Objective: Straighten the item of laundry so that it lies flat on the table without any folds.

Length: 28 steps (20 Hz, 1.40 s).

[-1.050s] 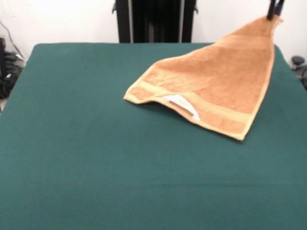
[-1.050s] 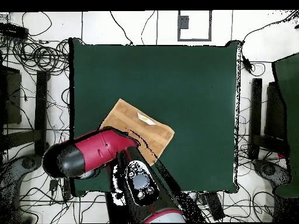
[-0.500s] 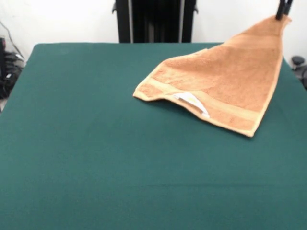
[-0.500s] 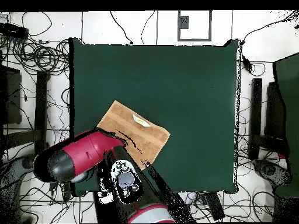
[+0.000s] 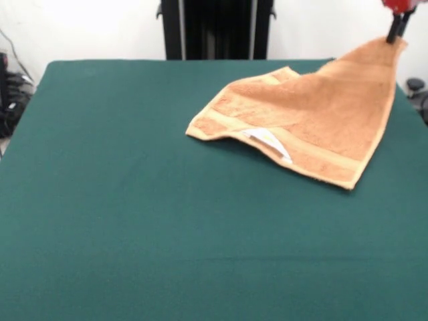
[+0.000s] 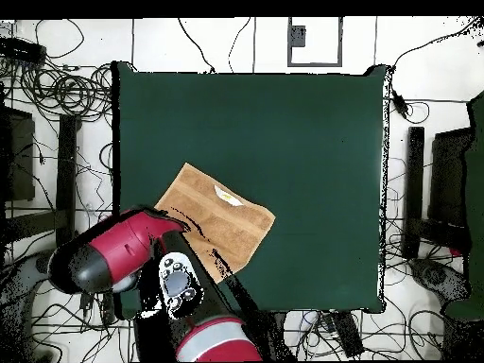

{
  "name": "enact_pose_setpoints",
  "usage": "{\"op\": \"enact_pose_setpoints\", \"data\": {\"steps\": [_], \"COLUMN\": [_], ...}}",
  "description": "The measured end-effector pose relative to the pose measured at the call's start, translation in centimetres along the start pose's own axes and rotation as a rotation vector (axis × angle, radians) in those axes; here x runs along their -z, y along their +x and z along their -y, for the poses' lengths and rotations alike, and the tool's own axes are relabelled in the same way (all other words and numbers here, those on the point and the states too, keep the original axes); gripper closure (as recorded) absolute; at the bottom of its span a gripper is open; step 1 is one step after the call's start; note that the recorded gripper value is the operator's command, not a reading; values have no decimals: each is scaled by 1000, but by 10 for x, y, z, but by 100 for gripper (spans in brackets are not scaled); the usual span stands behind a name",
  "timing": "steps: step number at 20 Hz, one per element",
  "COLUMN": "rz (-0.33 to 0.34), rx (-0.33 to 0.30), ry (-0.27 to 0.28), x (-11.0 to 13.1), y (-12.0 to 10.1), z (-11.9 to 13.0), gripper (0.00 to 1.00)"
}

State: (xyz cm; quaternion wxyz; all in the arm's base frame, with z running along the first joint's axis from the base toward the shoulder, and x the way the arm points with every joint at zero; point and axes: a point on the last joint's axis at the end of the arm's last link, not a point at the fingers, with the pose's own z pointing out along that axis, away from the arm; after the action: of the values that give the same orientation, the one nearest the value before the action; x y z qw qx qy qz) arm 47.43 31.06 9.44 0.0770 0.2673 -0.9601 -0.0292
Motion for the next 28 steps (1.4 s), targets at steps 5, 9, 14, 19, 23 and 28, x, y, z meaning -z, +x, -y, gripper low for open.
{"op": "enact_pose_setpoints", "data": {"steps": [5,9,14,19,23,28], "rz": [29,48,47,28,22,19], "rx": [-26,-44,-56,-70,-80,-92], "ry": [12,21,37,55,59,57], "x": [-22,-43,-66,-89,-95,-101], "y": [-14,-26,-32,-34,-34,-37], "z": [9,15,21,29,34,38], "gripper": [100,100,100,100,100,0]}}
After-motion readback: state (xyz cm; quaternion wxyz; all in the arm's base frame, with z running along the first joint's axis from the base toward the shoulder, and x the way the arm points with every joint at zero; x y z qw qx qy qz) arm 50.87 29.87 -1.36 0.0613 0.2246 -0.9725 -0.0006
